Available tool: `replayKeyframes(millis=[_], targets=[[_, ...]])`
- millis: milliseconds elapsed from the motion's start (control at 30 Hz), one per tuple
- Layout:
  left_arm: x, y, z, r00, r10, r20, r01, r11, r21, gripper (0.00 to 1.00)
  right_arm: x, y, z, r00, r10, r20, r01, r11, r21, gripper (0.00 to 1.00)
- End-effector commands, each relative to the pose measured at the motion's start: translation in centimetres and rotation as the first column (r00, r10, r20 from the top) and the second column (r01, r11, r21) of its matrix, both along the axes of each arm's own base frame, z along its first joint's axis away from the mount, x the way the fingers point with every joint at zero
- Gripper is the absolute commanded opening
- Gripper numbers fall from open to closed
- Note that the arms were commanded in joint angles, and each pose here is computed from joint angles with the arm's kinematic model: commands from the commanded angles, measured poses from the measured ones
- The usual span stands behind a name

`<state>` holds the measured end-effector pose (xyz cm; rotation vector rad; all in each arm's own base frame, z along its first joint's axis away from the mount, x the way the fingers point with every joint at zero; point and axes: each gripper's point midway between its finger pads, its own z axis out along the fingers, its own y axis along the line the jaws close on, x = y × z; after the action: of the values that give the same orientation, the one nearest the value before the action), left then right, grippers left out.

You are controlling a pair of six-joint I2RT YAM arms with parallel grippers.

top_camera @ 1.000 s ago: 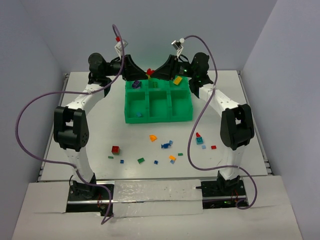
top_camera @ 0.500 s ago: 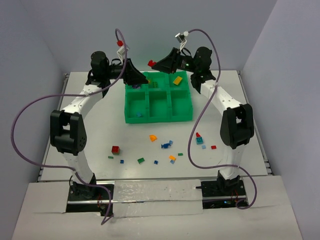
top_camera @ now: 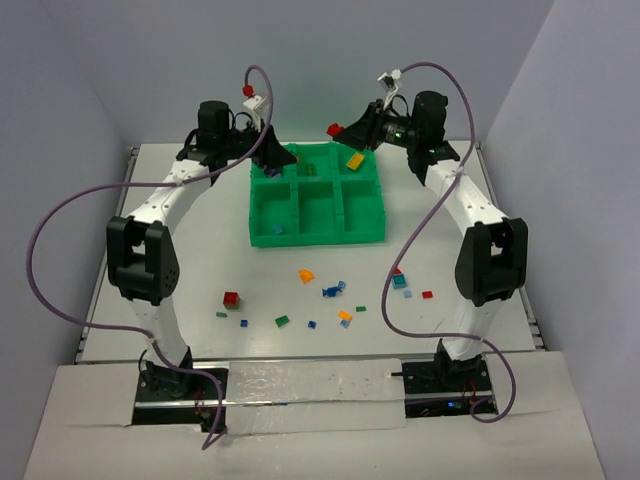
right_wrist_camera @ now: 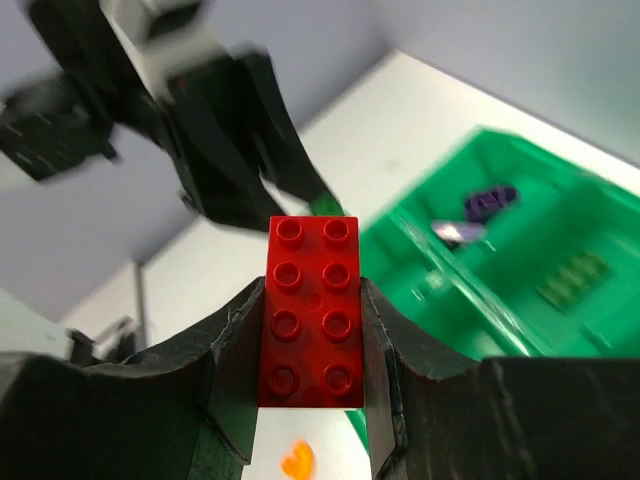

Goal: Sort the legos into containers by color

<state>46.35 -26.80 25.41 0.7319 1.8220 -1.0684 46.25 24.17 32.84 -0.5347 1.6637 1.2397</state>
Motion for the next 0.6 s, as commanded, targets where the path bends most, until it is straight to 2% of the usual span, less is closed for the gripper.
replayKeyframes(millis=[0, 233, 467, 567], targets=[[2.7, 0.2, -1.3, 0.993, 0.091, 0.077, -0.099, 0.988, 0.115, 0.00, -1.6, -3.1, -2.3, 0.994, -0.067, 0.085, 0.083, 0.975, -0.205, 0.00], [5.6, -2.0, -3.0, 0.981, 0.129, 0.142, -0.154, 0.970, 0.187, 0.00, -1.7, -5.1, -5.7, 0.987, -0.119, 0.110, 0.150, 0.927, -0.343, 0.00], [10.0, -3.6, -4.1, 0.950, 0.224, 0.216, -0.266, 0.944, 0.193, 0.00, -1.3, -6.6, -8.7, 0.985, -0.139, 0.106, 0.172, 0.870, -0.462, 0.00], [10.9, -3.8, -4.9, 0.940, 0.239, 0.243, -0.289, 0.936, 0.199, 0.03, -1.2, -7.2, -10.0, 0.985, -0.139, 0.099, 0.170, 0.845, -0.506, 0.00]])
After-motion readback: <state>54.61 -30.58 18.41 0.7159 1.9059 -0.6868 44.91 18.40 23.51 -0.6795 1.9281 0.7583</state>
